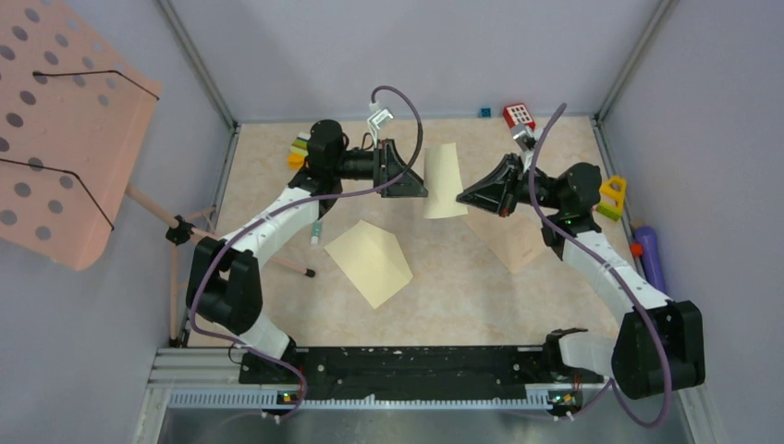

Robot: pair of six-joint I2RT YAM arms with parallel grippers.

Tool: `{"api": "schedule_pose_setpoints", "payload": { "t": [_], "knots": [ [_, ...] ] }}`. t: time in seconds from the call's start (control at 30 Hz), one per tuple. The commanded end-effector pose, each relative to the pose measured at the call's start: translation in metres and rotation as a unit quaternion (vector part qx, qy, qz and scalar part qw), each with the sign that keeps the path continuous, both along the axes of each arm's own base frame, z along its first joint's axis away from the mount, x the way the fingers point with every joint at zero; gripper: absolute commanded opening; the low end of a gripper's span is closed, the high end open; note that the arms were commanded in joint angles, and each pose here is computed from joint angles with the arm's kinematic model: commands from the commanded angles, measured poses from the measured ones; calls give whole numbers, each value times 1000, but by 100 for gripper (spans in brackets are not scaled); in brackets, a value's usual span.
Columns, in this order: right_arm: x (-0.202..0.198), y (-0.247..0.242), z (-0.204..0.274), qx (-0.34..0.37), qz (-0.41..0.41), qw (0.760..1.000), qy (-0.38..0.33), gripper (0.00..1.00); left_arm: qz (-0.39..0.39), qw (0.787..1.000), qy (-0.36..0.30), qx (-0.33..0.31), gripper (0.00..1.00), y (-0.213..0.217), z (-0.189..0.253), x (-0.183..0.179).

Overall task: Place the letter into the envelope and seal it
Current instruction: Fold the letter.

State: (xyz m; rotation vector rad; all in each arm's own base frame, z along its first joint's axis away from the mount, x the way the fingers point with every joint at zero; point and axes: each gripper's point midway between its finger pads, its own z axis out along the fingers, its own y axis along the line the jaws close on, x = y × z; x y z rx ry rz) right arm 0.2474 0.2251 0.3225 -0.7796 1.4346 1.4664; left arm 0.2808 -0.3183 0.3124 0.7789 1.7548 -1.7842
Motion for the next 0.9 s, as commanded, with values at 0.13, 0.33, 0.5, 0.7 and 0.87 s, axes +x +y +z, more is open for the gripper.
{"api": "schedule_pose_setpoints", "payload": {
  "t": [0.13, 0.33, 0.5, 0.7, 0.87],
  "knots": [
    [-8, -2, 12, 14, 8, 999, -32, 0, -7, 1000, -19, -4, 98, -3, -6, 0],
    [-16, -3, 18, 22, 16, 999, -40, 0, 5, 1000, -9, 15, 98, -6, -20, 11],
    [-18, -3, 17, 25, 16, 999, -42, 0, -13, 1000, 3, -3, 98, -7, -12, 8],
    [-11, -3, 5, 23, 10, 999, -31, 0, -54, 998, 11, -37, 98, -10, 5, -10],
    [-2, -2, -2, 18, 3, 1000, -25, 0, -73, 997, 6, -39, 98, -16, 9, -24]
  ]
}}
